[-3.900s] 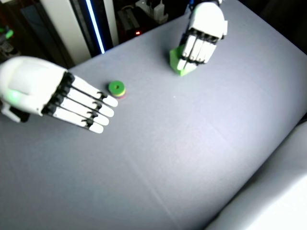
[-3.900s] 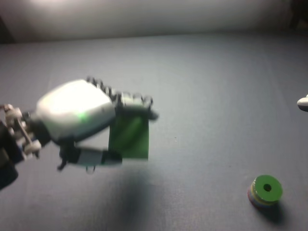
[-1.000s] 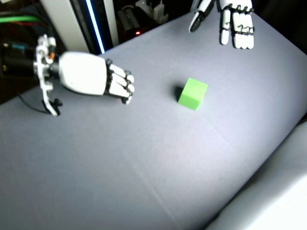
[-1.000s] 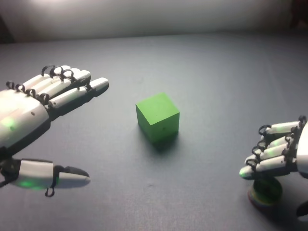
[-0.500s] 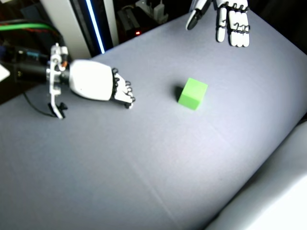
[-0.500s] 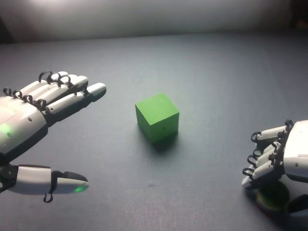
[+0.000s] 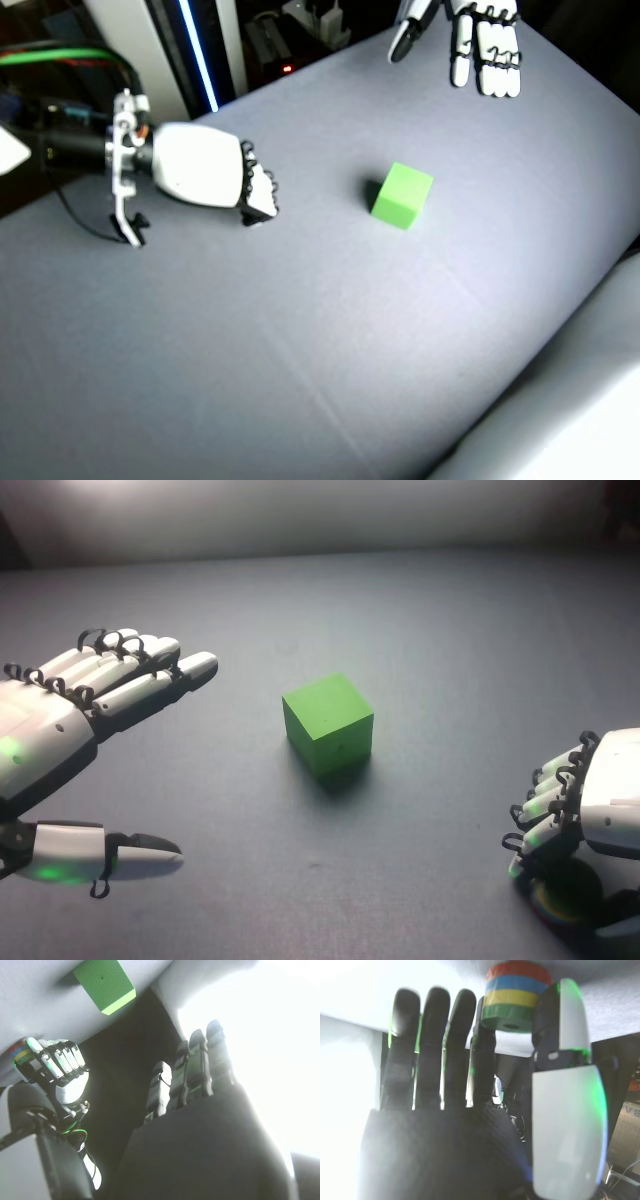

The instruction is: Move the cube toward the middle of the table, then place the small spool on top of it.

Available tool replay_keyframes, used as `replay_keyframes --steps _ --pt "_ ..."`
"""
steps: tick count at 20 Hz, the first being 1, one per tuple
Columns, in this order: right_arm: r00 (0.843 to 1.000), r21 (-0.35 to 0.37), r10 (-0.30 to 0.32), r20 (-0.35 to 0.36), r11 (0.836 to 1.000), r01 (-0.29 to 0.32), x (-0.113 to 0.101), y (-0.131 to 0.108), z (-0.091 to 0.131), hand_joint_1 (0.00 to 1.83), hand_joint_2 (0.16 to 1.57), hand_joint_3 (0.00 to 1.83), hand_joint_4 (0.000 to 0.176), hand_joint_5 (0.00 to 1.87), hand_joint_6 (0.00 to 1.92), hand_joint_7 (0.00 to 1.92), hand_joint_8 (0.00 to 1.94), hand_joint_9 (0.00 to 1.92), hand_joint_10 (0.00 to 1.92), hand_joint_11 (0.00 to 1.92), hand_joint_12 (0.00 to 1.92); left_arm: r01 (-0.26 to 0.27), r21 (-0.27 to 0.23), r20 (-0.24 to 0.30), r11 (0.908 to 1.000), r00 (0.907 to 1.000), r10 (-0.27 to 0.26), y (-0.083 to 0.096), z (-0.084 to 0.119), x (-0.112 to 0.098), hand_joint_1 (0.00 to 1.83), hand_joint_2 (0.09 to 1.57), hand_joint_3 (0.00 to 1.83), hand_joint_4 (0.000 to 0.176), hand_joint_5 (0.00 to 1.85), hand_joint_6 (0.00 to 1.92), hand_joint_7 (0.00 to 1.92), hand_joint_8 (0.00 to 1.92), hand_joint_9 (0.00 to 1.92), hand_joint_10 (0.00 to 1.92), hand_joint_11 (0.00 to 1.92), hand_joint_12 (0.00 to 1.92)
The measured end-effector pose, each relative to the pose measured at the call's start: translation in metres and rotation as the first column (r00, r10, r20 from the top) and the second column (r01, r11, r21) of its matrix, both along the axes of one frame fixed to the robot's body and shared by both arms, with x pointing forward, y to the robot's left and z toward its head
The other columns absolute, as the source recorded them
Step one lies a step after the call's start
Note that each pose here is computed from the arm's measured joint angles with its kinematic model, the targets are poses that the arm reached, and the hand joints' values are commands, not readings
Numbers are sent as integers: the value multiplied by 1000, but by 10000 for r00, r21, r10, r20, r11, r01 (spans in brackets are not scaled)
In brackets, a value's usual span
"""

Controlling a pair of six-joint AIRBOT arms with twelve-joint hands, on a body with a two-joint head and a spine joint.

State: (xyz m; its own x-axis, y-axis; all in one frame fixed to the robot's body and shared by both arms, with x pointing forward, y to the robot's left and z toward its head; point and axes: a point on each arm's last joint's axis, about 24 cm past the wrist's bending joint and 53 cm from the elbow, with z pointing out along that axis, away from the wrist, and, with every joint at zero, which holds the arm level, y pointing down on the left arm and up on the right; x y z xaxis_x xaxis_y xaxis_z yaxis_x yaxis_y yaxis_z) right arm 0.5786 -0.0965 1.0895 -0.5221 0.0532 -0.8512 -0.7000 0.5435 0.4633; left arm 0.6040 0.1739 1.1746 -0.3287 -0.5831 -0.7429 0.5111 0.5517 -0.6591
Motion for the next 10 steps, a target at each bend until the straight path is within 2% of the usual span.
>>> replay_keyframes --steps 1,3,4,5,6,7,8,9,10 --pt "10000 11 11 23 10000 -11 0 1 1 1172 1062 0 0 1095 784 712 1898 848 1921 817 1921 -13 17 -29 10000 10000 13 1 -1 0 617 884 0 176 14 3 0 0 0 0 0 0" --pt "10000 32 -28 83 10000 28 3 1 3 1182 1062 0 0 1096 775 740 1880 865 1921 853 1921 -27 51 -88 10000 10000 28 1 -3 0 628 880 0 176 21 5 0 0 0 0 0 0" --pt "9998 134 -120 132 9998 118 7 0 6 1238 1125 4 0 1053 645 845 1519 844 1688 743 1842 -43 56 -98 10000 9999 43 2 -4 0 622 878 0 176 20 4 0 0 0 0 0 0" --pt "9994 271 -264 236 9993 257 13 -1 11 1192 1079 0 0 1084 753 901 1249 923 1559 802 1780 -62 51 -109 10000 9999 62 2 -4 0 608 878 0 176 13 1 0 0 0 0 0 0" --pt "9981 436 -445 426 9981 426 20 -2 19 1186 1063 0 0 1103 754 964 1086 1021 1444 946 1716 -76 48 -125 10000 9999 77 3 -4 0 622 878 0 176 21 4 0 0 0 0 0 0" --pt "9959 627 -650 633 9962 610 28 -3 27 1186 1063 0 0 1103 754 964 1086 1021 1444 946 1716 -78 51 -123 10000 9999 79 3 -4 0 622 878 0 176 21 4 0 0 0 0 0 0" --pt "9922 912 -864 904 9928 781 38 -2 38 1242 1114 3 0 1104 583 874 1347 876 1397 825 1715 -84 40 -121 10000 9999 84 3 -4 0 627 874 0 176 22 3 0 0 0 0 0 0" --pt "9897 1179 -974 1048 9894 849 45 1 46 1194 1077 0 0 1093 740 848 1360 889 1510 847 1792 -93 31 -127 10000 9999 93 3 -4 0 660 872 0 176 30 6 0 0 0 0 0 0" --pt "9880 1429 -1005 1176 9862 833 51 6 54 1185 1065 0 0 1092 774 854 1556 916 1785 938 1895 -90 40 -144 10000 9999 91 3 -5 0 673 873 0 176 34 7 0 0 0 0 0 0"
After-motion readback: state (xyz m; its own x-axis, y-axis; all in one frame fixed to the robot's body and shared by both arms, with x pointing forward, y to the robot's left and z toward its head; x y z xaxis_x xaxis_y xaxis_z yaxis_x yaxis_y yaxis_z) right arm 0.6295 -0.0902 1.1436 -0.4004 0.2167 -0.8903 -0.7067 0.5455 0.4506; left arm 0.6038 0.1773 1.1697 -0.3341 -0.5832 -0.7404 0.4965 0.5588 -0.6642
